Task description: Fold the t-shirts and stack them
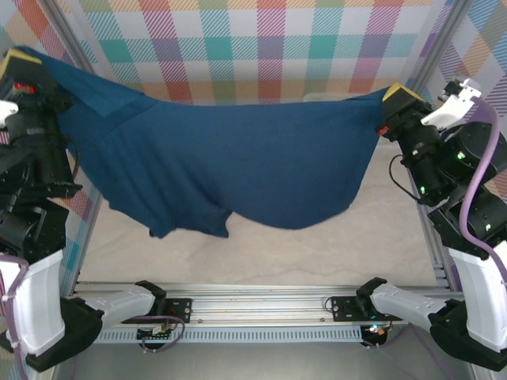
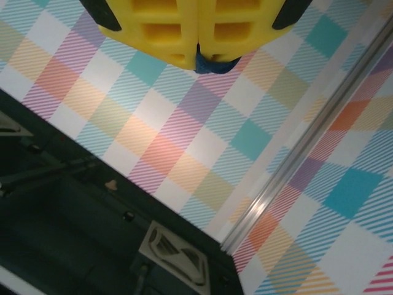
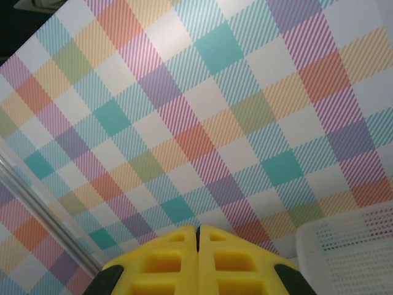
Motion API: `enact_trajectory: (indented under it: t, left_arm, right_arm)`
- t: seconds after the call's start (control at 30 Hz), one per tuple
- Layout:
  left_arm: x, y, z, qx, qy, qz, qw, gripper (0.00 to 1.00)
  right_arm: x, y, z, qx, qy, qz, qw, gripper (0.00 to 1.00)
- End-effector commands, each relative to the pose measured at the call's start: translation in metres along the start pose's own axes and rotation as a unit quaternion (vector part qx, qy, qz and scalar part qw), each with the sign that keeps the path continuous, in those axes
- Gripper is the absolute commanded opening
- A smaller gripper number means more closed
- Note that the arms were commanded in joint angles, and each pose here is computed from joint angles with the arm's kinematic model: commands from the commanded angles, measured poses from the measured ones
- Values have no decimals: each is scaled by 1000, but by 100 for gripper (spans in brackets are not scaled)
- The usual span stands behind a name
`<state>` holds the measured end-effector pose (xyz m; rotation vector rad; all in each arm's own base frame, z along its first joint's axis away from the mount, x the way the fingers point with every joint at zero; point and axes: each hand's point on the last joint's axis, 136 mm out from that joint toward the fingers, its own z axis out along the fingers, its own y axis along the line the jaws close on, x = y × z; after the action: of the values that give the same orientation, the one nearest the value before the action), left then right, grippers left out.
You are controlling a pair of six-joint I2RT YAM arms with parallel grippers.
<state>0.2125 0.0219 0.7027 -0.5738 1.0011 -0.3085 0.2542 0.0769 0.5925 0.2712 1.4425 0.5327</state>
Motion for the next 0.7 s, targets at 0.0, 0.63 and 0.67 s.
enact_trajectory:
  t: [0.0,0.63,0.67]
  left_arm:
    - [62,-34,46,28,54,68,996,0]
    - [491,111,187,-78,406,108,904,82]
    - [492,110,173,-88,424,123,893,83]
  right_arm:
    - [15,0,47,42,12,-44,998,0]
    - [312,-154,229,253,438,70,860,86]
    - [315,-151,222,257,446,55,855,85]
